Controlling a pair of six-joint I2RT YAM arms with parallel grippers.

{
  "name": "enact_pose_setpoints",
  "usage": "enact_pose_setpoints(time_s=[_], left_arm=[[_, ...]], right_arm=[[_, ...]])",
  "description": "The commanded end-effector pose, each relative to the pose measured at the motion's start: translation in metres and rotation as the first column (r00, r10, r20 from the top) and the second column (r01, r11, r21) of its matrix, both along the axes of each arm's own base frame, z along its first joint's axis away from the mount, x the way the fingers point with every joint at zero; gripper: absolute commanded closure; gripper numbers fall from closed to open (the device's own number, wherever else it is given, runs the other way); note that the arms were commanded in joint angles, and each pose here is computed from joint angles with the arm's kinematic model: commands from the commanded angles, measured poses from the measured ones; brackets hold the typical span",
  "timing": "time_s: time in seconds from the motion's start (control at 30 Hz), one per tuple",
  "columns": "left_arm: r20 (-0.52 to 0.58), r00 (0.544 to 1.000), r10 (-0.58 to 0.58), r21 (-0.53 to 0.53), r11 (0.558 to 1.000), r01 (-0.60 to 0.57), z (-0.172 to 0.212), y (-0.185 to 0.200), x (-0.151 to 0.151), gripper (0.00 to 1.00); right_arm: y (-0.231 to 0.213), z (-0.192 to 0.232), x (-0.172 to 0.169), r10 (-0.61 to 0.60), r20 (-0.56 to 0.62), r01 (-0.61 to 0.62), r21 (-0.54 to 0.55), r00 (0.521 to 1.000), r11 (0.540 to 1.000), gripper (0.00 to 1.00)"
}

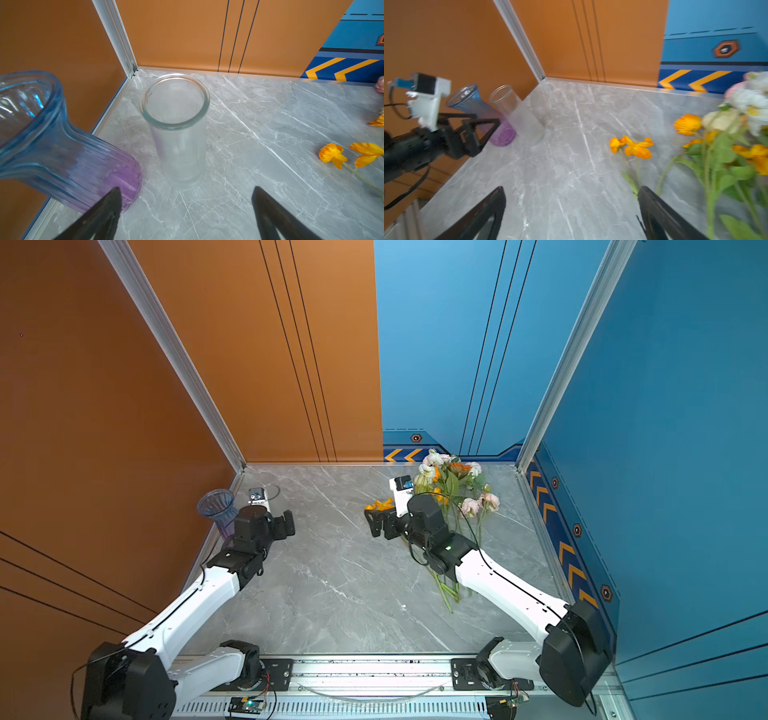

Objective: Arrange the flowers into the vase

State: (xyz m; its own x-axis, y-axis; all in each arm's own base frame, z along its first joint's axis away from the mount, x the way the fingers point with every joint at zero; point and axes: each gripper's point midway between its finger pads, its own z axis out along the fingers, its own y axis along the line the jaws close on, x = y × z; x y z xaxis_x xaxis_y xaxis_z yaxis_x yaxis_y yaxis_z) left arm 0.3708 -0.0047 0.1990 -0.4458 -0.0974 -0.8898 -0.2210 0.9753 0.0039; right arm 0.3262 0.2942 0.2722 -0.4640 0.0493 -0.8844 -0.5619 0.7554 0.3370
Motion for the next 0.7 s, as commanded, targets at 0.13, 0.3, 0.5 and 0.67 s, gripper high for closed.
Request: enact_pose_setpoints(time_s=[0.13,0.3,0.5,0.67], left_arm=[[-0.068,0.998,-0.009,-0.099,0.995,0.002,-0.005,-0.002,0.025,0.02],[-0.085,0.996,0.010,-0.082,0.996,-0.017,-0.012,0.006,0.042,0.02],[-0.087,0.995,0.039,-0.074,0.996,-0.045,-0.019,0.017,0.058,0.02],[-0.074,0.997,0.020,-0.070,0.997,-0.025,-0.022,0.020,0.072,0.02]], right_arm=[[0.054,0.027,-0.027,0.152,-0.001,-0.150,0.112,0.988,0.982,0.00],[0.060,0.026,-0.028,0.169,-0.008,-0.167,0.107,0.986,0.980,0.00],[0.059,0.026,-0.030,0.178,0.002,-0.177,0.093,0.984,0.980,0.00],[0.061,0.024,-0.030,0.183,0.003,-0.183,0.086,0.983,0.979,0.00]])
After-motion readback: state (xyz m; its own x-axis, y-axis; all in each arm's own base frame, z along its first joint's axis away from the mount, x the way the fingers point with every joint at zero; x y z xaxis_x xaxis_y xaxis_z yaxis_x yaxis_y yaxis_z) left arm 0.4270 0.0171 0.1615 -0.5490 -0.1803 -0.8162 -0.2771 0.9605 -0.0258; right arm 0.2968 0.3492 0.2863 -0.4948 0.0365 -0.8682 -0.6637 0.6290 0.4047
